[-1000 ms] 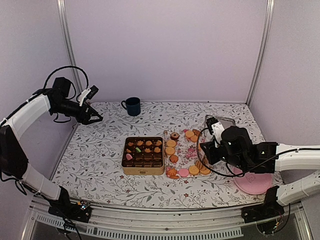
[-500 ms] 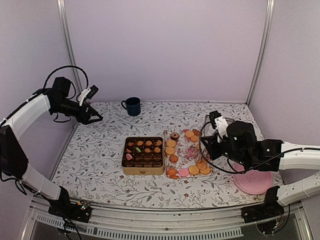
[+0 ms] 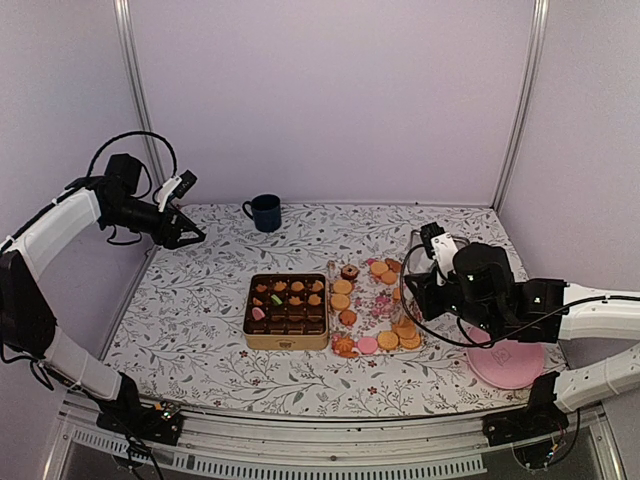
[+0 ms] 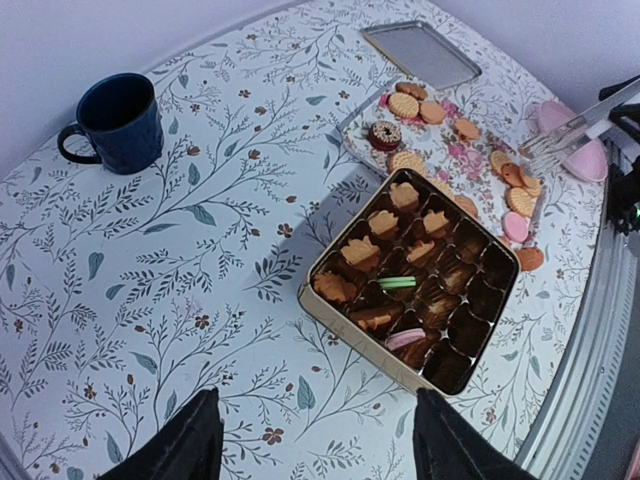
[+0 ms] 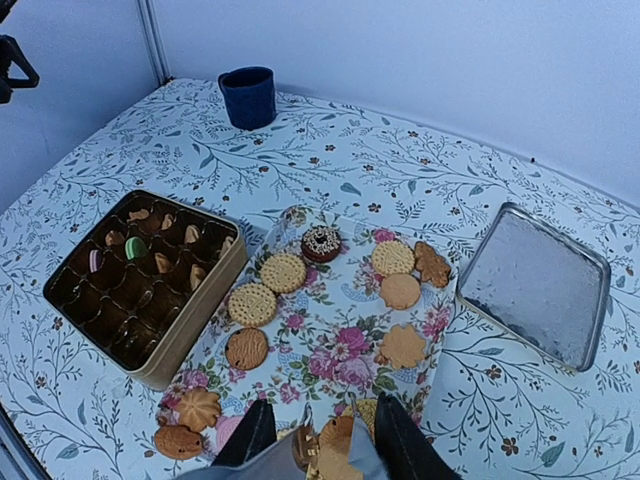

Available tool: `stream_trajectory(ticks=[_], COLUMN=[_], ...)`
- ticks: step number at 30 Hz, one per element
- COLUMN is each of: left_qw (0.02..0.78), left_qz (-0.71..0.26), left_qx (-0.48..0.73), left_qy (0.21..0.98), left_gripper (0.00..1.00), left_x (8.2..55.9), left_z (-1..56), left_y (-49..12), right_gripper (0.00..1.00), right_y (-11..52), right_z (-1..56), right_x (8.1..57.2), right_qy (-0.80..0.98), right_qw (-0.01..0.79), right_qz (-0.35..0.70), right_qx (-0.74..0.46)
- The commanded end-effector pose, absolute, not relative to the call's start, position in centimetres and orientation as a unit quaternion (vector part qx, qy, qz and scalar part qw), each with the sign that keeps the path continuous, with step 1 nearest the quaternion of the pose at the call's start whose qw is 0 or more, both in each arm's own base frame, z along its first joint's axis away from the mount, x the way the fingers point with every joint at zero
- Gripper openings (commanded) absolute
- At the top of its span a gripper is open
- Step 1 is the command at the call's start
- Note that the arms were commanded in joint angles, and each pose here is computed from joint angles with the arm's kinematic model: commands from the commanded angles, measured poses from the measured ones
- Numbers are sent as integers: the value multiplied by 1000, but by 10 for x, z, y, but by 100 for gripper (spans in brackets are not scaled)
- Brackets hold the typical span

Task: Pack the cookies
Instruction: Pick up the fake cookies from the plate.

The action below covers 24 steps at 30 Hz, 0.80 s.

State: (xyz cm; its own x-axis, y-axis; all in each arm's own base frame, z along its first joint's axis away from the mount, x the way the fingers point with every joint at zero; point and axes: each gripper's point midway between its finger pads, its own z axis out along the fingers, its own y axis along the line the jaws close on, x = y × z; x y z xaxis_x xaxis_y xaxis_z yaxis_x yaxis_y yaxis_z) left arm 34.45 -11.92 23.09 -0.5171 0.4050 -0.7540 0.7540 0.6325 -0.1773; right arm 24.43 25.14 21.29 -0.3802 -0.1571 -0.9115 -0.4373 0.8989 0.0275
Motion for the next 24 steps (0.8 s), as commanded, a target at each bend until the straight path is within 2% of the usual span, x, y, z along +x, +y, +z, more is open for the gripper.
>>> stream_trajectory(ticks=[1, 15, 24], left_qw=[359, 360, 361], left_qz=[-248, -246, -247], left_qx=[351, 351, 353], left_qy=[829, 829, 827], left_gripper=[65, 65, 65], left_x=[344, 345, 344], left_z=[240, 241, 243], left_y=[-117, -117, -118], right_gripper=[35, 38, 36], right_y=[239, 230, 235], right_z=[218, 198, 197], right_x=[252, 252, 244], right_qy=[819, 830, 829], right_qw=[539, 520, 510], right_qz=[123, 147, 189], right_qx=[-153, -136, -129])
